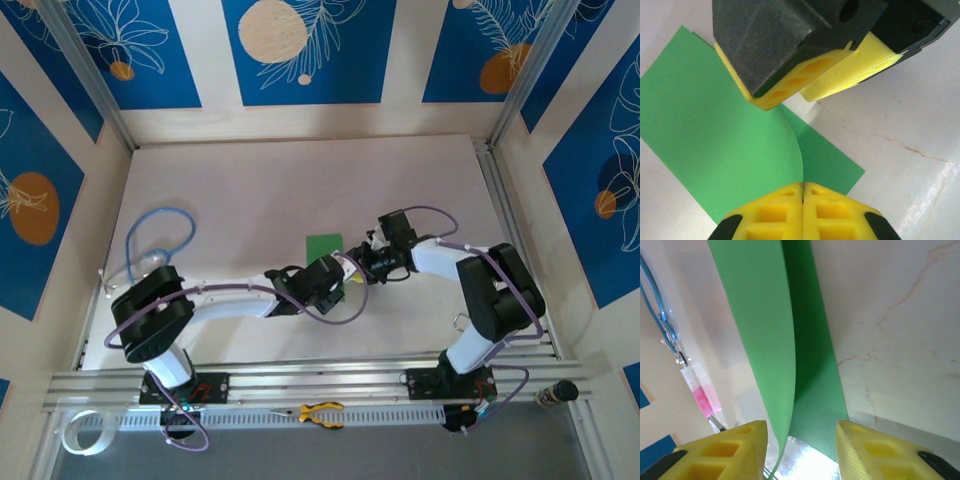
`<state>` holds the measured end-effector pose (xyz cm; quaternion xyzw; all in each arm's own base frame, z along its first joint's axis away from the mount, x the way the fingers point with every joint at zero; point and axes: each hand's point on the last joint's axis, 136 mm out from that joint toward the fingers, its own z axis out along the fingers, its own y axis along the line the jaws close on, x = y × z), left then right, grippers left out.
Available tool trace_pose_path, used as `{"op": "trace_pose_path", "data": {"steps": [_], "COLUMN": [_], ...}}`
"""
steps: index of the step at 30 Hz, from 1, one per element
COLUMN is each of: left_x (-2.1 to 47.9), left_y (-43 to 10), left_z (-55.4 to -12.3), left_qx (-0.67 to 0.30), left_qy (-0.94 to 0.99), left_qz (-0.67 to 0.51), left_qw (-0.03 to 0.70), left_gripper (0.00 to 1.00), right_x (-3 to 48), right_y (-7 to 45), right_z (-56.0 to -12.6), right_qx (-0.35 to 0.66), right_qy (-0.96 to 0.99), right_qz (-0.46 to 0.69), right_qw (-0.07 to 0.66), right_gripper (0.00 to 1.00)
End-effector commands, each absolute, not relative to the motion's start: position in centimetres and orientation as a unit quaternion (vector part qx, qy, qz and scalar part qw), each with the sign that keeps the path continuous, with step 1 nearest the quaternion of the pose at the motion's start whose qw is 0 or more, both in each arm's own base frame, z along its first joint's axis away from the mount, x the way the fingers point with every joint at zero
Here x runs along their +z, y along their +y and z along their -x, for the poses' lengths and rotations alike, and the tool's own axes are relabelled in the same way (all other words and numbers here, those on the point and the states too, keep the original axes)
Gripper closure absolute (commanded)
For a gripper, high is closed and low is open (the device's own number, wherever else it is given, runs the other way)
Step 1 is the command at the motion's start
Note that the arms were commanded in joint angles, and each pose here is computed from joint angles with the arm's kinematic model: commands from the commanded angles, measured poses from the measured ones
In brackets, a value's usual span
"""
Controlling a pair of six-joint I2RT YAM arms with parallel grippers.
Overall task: Fold a paper plane with a square sheet of paper (pick it up from the middle)
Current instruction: Fold the triangle a second time at the center of the table.
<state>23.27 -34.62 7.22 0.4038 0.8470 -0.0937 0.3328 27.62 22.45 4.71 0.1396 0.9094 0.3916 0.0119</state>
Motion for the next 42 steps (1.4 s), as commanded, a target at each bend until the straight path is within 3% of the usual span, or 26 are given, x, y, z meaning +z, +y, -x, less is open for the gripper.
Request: {"op": "trace_pose_path", "data": {"steps": [1, 7, 11, 16, 21, 29, 34, 42], "left_x": [8.1, 8.5, 8.6, 9.1, 9.4, 9.7, 9.4, 8.7], "left_y": [-34.9, -35.4, -35.7, -36.1, -36.3, -36.4, -36.2, -35.9], "left_z": [-23.1, -22.9, -22.7, -22.7, -22.8, -23.3, -23.8, -23.9], "left_qx": [-0.122, -0.155, -0.193, -0.246, -0.281, -0.34, -0.361, -0.358], "left_qy": [0.849, 0.851, 0.854, 0.857, 0.858, 0.859, 0.862, 0.869], "left_qz": [-0.394, -0.39, -0.38, -0.36, -0.344, -0.307, -0.282, -0.271], "left_qw": [0.33, 0.316, 0.297, 0.275, 0.257, 0.229, 0.217, 0.208], "left_gripper": [1.0, 1.0, 1.0, 1.0, 1.0, 1.0, 1.0, 1.0], "right_x": [5.1, 6.1, 6.8, 7.9, 9.4, 8.2, 7.3, 5.8], "right_y": [21.5, 19.7, 18.8, 17.9, 19.1, 19.2, 21.1, 22.9], "right_z": [-27.5, -27.6, -27.8, -28.2, -27.3, -24.6, -23.1, -22.5], "right_qx": [0.381, 0.362, 0.354, 0.307, 0.289, 0.348, 0.386, 0.388], "right_qy": [0.912, 0.914, 0.914, 0.915, 0.894, 0.9, 0.895, 0.904], "right_qz": [-0.148, -0.163, -0.162, -0.122, 0.006, -0.045, -0.015, 0.005], "right_qw": [0.032, 0.081, 0.115, 0.233, 0.343, 0.259, 0.222, 0.179], "right_gripper": [0.55, 0.5, 0.54, 0.56, 0.54, 0.62, 0.85, 0.99]}}
